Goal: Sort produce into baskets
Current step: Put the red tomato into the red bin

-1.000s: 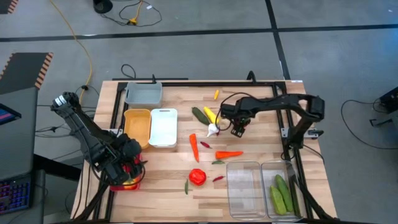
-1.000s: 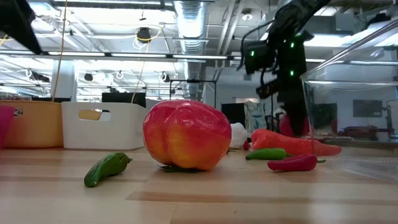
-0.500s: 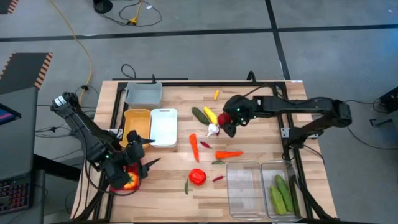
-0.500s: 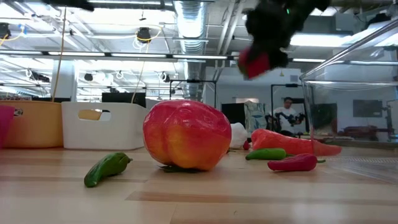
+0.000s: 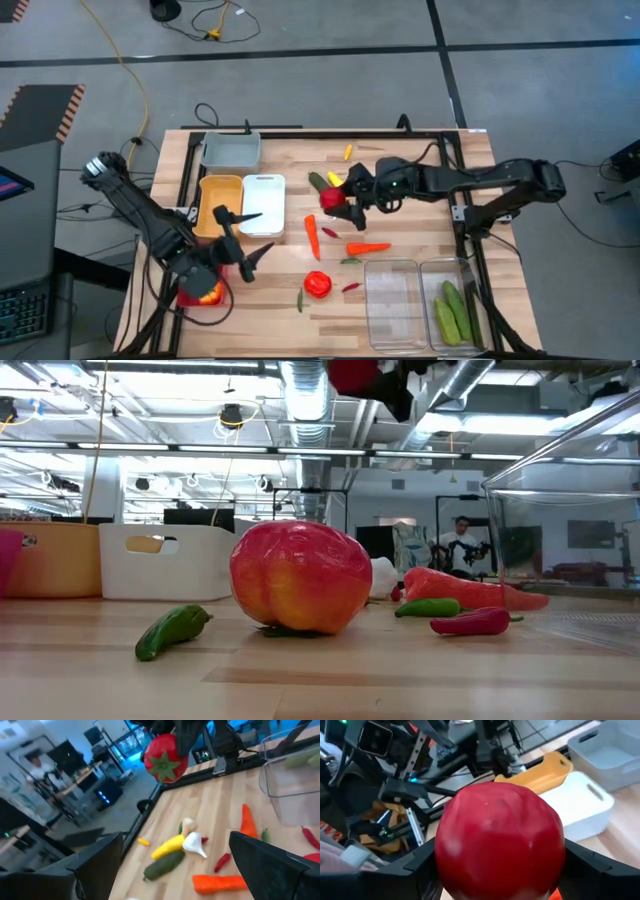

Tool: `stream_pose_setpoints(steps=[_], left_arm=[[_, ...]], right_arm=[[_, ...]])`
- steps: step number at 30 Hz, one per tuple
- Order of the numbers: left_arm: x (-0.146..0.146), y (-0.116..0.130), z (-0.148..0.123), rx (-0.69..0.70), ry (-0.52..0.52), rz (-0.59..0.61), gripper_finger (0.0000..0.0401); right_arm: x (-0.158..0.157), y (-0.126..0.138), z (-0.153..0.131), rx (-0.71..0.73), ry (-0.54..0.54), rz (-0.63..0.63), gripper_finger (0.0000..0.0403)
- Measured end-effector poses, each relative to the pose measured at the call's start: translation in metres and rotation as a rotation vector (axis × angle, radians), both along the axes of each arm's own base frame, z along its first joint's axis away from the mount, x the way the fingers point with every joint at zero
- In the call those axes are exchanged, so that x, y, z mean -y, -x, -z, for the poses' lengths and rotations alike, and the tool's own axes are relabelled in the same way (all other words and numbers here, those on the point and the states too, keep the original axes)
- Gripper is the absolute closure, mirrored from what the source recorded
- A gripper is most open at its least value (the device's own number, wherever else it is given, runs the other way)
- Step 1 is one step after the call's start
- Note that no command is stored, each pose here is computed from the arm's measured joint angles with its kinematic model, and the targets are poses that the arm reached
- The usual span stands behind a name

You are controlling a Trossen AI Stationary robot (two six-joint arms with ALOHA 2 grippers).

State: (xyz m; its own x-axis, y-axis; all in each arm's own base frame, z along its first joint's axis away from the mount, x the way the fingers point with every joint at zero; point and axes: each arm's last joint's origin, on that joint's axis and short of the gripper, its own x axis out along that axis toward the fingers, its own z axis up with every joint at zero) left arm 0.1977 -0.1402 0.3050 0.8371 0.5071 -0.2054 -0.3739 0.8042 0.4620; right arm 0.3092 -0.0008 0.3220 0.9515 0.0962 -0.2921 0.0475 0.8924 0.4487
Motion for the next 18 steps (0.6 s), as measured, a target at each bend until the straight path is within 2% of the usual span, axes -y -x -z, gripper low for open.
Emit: stream_pose_setpoints(steps=[8,18], left_arm=[[0.001,-0.025,0.001,-0.030,-0.033,0.082,0.0049],[-0.001,-0.051,-0.001,-0.031,-0.117,0.196,0.0049]], right_arm=[[-0.020,-0.014,0.005,0.065,-0.019,-0.058,0.0081],[-0.045,-0.043,0.022,0.172,-0.139,-0.126,0.0081]])
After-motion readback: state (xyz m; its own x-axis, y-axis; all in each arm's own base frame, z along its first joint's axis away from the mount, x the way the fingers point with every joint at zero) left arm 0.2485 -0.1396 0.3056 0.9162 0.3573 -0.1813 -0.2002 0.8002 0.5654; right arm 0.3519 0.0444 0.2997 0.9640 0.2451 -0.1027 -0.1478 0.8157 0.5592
